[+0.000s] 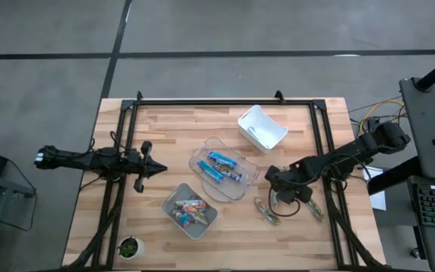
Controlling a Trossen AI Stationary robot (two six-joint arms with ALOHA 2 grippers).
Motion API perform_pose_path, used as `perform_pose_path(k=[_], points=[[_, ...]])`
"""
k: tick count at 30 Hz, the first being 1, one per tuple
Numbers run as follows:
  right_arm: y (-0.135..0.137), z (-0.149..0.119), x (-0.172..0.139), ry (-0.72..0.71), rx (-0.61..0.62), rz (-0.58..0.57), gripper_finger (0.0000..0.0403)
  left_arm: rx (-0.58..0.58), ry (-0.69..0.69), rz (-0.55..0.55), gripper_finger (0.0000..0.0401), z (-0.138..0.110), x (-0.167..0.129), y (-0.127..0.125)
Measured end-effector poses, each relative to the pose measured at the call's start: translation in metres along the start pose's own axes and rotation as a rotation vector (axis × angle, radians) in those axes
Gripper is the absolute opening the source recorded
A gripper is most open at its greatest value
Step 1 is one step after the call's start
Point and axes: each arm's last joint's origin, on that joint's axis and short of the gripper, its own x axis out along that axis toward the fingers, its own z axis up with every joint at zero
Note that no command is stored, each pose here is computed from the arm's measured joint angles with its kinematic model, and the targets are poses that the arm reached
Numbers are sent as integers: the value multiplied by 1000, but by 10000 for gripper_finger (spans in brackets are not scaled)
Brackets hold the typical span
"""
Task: Pick and place Granola Bars by type
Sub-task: Put the yellow granola bar into the white bin
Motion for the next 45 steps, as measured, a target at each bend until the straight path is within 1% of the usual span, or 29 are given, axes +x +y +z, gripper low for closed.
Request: perform_pose_path(k=[7, 18, 24, 29, 45], points=[[-4, 0, 8, 6, 37, 21, 232, 0, -1, 0, 0, 0, 0, 0], [-6, 3, 14, 7, 41, 35, 230, 0, 0, 0, 0, 0, 0, 0], [-6, 3, 14, -5, 41, 50, 215, 0, 0, 0, 0, 0, 0, 0], [-6, 4, 14, -13, 38, 56, 186, 0, 0, 0, 0, 0, 0, 0], [-8, 6, 12, -27, 40, 47, 56, 0, 0, 0, 0, 0, 0, 0]])
